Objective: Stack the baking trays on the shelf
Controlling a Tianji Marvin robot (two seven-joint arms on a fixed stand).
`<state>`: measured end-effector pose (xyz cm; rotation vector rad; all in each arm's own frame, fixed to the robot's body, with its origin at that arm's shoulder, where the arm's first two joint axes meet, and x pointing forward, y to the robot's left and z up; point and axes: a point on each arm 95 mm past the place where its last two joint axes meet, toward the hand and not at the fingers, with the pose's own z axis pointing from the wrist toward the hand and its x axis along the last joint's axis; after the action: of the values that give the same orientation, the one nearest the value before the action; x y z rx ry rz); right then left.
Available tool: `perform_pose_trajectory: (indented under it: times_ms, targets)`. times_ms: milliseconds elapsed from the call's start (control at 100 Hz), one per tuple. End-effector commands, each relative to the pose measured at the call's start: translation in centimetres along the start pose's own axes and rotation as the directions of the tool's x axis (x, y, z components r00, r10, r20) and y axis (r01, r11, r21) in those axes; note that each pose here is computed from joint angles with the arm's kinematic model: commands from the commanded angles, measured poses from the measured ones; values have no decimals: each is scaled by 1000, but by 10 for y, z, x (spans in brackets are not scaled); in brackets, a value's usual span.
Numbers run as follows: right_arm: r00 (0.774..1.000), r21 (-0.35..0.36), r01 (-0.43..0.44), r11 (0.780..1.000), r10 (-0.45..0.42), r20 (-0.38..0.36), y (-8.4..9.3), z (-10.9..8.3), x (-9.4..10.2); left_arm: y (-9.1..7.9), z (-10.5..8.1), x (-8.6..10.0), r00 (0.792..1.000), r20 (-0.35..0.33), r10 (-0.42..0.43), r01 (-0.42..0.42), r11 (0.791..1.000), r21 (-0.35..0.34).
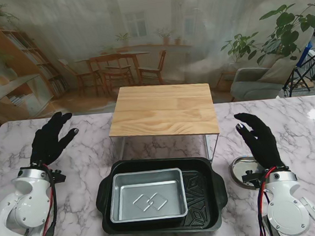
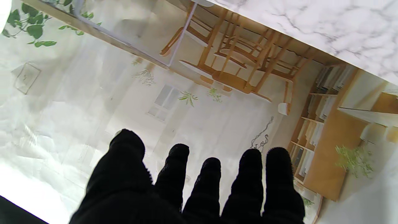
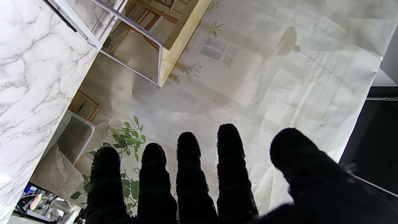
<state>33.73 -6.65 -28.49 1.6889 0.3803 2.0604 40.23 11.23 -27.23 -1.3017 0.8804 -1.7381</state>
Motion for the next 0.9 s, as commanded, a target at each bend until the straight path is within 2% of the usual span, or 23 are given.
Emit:
perform_pose_trajectory:
  times_ms: [0, 220, 390, 560, 610, 780, 890]
  targets:
    - [1000, 9, -1, 1000, 0, 12, -2, 0, -2, 8, 0, 7, 1000, -14, -10, 10, 1000, -25]
    - [1000, 20, 11, 1000, -12, 15, -3, 2, -2, 24, -8, 14, 990, 2, -141, 140, 988, -57]
    - [1000, 21, 22, 1000, -22, 17, -4, 2, -2, 35, -14, 15, 968, 41, -249, 252, 965, -77]
    - [1000, 26, 26, 999, -27, 17, -5, 3, -2, 33, -15, 16, 946, 43, -320, 322, 945, -60]
    - [1000, 29, 26, 999, -26, 15, -6, 3, -2, 33, -15, 16, 948, 40, -316, 318, 946, -58]
    - [999, 27, 53, 998, -53, 2, -5, 4, -1, 34, -13, 14, 972, 41, -232, 234, 969, -72]
    - [994, 45, 106, 993, -107, 24, 1, 4, -6, 35, -12, 11, 989, 36, -140, 143, 985, -92]
